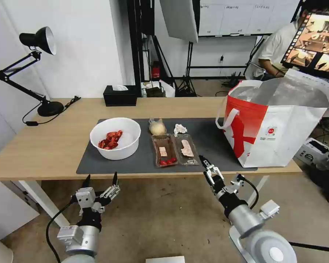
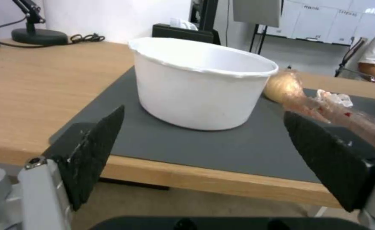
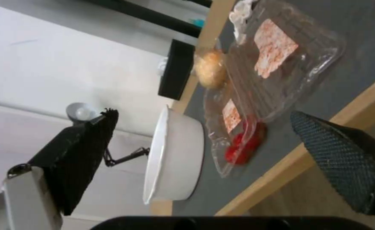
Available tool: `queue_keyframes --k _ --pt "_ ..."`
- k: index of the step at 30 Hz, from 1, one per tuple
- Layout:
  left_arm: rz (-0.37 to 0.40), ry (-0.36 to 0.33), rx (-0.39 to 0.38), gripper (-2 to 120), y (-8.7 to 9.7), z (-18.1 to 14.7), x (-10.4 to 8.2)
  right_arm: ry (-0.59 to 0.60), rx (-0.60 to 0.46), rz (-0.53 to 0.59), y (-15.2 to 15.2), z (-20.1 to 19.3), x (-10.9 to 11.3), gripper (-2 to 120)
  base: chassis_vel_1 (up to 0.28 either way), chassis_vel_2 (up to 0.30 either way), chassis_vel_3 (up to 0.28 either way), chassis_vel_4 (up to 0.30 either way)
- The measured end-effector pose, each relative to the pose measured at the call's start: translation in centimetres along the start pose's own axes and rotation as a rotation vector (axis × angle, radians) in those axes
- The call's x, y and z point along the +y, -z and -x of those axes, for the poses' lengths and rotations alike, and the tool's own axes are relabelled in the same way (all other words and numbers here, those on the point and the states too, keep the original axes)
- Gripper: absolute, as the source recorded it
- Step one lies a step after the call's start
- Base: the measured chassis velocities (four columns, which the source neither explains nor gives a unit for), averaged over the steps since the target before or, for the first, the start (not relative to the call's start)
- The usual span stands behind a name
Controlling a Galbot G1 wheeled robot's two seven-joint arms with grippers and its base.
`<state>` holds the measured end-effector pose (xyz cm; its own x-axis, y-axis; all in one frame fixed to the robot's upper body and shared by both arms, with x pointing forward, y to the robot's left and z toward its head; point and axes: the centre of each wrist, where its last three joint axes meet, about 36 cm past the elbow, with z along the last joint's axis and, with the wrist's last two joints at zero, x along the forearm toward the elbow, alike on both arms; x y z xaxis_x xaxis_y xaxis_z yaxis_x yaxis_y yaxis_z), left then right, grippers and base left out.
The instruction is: Pick up the trash from the table and place it into the takeout bag.
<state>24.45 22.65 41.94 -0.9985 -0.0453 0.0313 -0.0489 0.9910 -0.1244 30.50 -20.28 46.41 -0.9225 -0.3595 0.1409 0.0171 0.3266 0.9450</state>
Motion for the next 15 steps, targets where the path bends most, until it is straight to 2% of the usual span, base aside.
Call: queue_keyframes --k 8,15 --pt "0.007 0.012 0.008 100 -0.4 -0.1 0.4 -0.093 0.035 0.042 -0.6 4.8 0.6 100 0.000 0.000 0.000 0.000" --pt "0.013 0.016 0.011 100 -0.6 0.0 0.7 -0.141 0.048 0.058 -1.2 6.7 0.3 100 0.000 0.000 0.000 0.000"
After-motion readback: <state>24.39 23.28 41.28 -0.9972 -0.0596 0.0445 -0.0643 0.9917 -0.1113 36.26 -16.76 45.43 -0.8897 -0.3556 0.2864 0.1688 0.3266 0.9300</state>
